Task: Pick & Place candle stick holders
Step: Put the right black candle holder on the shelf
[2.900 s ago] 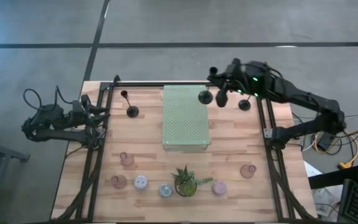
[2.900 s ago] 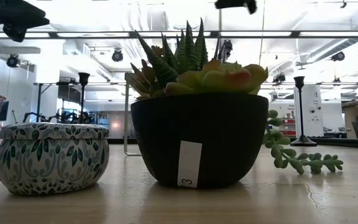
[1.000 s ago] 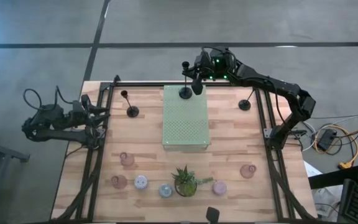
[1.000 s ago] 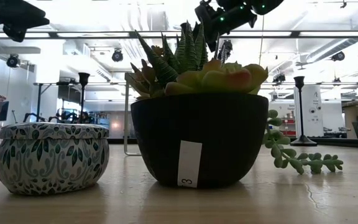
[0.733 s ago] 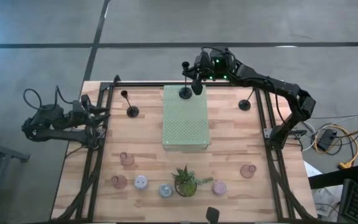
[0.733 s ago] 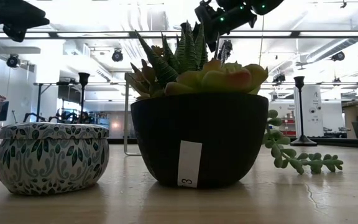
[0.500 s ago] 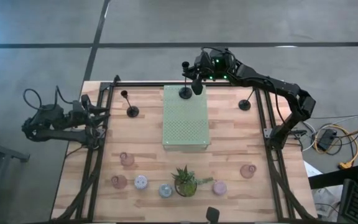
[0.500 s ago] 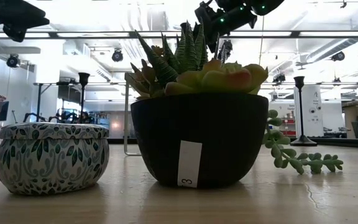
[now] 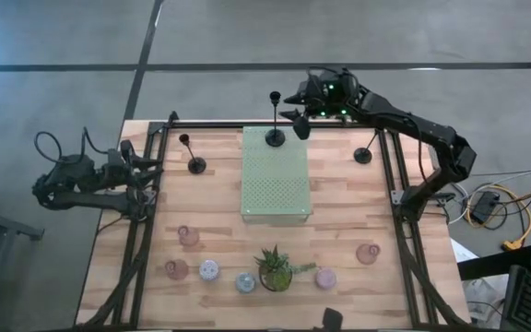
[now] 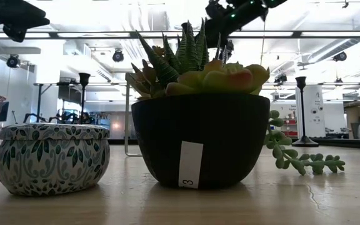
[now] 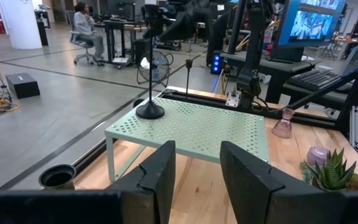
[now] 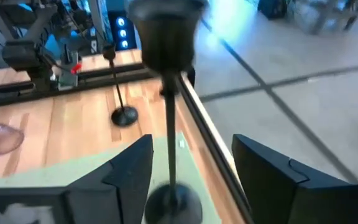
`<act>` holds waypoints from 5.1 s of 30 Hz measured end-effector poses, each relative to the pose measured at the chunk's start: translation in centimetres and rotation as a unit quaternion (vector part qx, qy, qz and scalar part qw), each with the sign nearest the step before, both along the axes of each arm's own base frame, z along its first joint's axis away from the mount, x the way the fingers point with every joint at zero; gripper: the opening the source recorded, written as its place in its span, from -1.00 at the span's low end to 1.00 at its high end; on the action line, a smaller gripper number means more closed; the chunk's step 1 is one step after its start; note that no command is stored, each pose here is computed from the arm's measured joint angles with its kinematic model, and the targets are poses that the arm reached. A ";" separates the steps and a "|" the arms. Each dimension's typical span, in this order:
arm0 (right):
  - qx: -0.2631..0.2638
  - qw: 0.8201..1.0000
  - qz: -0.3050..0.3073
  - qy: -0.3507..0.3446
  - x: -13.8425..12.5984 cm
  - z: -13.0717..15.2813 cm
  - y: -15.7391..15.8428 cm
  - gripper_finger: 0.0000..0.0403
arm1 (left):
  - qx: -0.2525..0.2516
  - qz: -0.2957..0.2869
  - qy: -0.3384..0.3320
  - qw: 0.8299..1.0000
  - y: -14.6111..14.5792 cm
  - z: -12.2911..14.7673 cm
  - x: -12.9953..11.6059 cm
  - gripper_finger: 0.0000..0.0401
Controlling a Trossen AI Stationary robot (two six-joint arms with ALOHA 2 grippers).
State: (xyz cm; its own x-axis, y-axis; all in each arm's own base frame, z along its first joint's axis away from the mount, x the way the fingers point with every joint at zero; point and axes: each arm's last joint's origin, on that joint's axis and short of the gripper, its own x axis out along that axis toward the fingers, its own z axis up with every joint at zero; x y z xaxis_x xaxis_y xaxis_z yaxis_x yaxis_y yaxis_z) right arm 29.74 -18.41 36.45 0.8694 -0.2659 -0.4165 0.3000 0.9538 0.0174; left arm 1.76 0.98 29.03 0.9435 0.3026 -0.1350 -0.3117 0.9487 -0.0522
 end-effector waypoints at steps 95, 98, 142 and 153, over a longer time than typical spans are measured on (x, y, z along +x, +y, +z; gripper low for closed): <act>0.043 0.852 -0.516 0.073 -18.4 -14.9 8.6 -0.96 | 0.000 0.000 0.000 1.000 0.0 0.0 0.0 -0.35; 0.044 0.851 -0.516 0.084 -18.6 -14.4 8.7 -0.96 | 0.000 0.000 0.000 1.000 0.0 0.0 0.0 -0.35; 0.036 0.821 -0.548 0.155 -16.6 -16.9 4.8 -0.47 | 0.000 0.000 0.000 1.000 0.0 0.0 0.0 -0.35; 0.007 0.878 -0.468 0.096 -16.5 -10.5 5.1 -0.95 | 0.000 0.000 0.000 1.000 0.0 0.0 0.0 -0.35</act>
